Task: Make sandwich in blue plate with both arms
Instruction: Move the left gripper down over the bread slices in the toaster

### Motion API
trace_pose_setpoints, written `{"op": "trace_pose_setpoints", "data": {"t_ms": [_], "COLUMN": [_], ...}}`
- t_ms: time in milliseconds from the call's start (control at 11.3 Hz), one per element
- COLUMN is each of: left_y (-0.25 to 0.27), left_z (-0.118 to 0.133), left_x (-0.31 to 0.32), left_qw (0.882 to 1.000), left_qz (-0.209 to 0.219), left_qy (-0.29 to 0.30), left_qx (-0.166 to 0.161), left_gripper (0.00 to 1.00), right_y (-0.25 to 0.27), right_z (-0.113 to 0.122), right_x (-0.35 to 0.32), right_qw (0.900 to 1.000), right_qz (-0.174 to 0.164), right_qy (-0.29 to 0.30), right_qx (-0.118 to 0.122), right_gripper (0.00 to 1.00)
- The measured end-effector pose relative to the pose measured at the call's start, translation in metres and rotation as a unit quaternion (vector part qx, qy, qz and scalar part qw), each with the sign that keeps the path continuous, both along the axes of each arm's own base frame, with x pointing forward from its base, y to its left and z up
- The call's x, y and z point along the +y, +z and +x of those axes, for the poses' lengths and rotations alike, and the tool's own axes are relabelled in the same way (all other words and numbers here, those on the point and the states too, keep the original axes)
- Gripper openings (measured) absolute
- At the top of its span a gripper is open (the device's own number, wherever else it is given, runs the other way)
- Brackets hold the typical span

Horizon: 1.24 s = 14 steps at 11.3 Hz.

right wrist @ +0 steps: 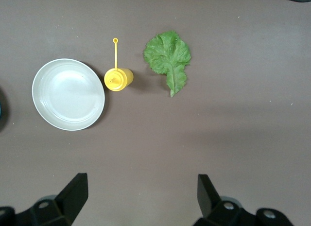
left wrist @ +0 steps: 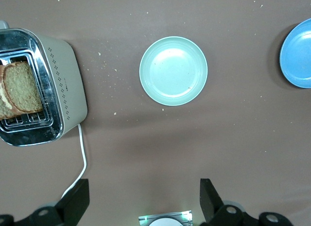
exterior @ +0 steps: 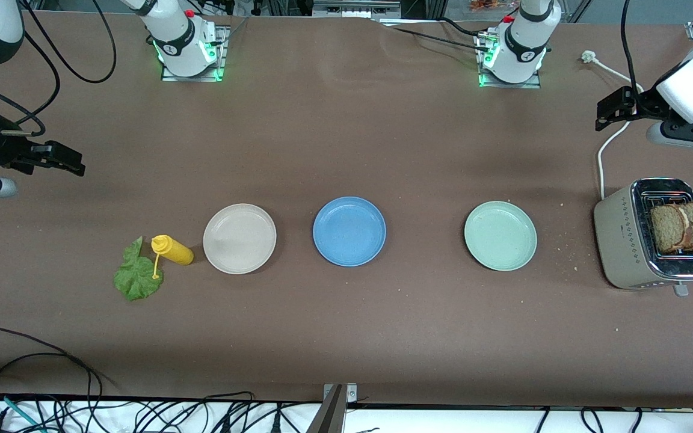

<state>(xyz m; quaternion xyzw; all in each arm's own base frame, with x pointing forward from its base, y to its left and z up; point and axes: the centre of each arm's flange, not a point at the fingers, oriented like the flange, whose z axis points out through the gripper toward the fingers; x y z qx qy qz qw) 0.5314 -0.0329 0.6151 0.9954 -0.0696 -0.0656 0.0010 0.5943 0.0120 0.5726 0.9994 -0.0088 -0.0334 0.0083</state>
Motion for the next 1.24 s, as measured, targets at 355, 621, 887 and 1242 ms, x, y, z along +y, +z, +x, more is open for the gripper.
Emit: {"op": "trace_pose_setpoints", "data": {"t_ms": [355,621,887,1242], "left_y": [-0.001,-0.001,-0.003,-0.026], "left_z": [0.001,0.000,0.001,0.014], "left_x": [0.000,-0.002,-0.002,0.034], "left_qw": [1.000,1.000,1.000,0.999], "left_qz": [0.000,0.000,0.000,0.004], "left_qy": [0.000,-0.002,-0.002,0.030], "left_qx": [0.001,0.001,0.003,0.024], "left_gripper": [1.00,1.00,1.00,1.00], "right_y": [0.000,0.000,0.000,0.000], "right_z": [0.000,0.000,0.000,0.000], "right_x": [0.000,0.000,0.000,0.000], "right_qw": [1.000,1.000,1.000,1.000], "right_qz": [0.000,0.000,0.000,0.000], "right_qy": [0.000,0.000,0.000,0.000], "right_qx": [0.000,0.000,0.000,0.000], "right_gripper": [1.00,1.00,1.00,1.00]}}
